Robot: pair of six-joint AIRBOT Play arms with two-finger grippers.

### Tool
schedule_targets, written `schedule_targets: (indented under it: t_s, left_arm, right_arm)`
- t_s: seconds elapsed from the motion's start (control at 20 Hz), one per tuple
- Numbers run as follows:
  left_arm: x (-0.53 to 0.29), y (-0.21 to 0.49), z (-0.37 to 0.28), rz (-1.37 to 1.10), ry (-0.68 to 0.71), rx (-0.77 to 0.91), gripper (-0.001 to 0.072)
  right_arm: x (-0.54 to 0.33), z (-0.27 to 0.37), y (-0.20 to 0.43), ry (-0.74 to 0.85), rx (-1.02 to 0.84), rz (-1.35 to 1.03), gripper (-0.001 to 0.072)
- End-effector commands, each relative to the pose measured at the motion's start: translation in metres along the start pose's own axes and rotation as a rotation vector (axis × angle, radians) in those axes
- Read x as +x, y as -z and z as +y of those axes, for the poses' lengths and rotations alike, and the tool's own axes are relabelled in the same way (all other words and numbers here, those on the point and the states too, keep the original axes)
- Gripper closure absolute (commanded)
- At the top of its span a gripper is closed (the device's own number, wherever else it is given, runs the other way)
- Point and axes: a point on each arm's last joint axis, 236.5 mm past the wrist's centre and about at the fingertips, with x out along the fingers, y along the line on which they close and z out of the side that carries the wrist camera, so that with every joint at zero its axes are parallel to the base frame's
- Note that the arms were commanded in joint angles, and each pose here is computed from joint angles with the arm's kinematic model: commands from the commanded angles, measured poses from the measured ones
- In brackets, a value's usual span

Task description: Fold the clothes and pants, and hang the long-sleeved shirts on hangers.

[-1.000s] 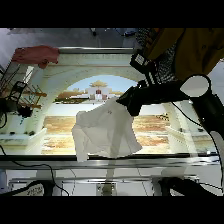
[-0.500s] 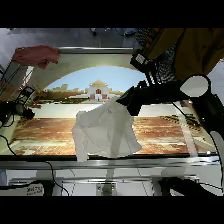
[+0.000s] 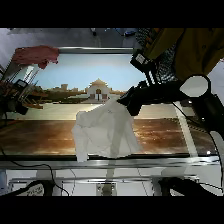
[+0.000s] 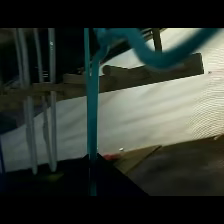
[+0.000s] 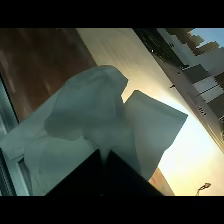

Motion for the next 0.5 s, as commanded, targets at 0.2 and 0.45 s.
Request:
schedule_targets:
  t_s: [0.2, 0.45]
  left_arm:
    - [-0.162, -0.039, -0.012, -0.308, 0.097, -0.118, 0.0681]
    - [-0.289, -0.066, -0.094, -0.642, 0.362, 0.055, 0.0682]
  right_arm:
    - [-0.001, -0.012, 0.014, 0.051, -0.029, 0.059, 0.068]
    - [-0.007, -0.034, 0.038, 0.141, -0.057, 0.168, 0.068]
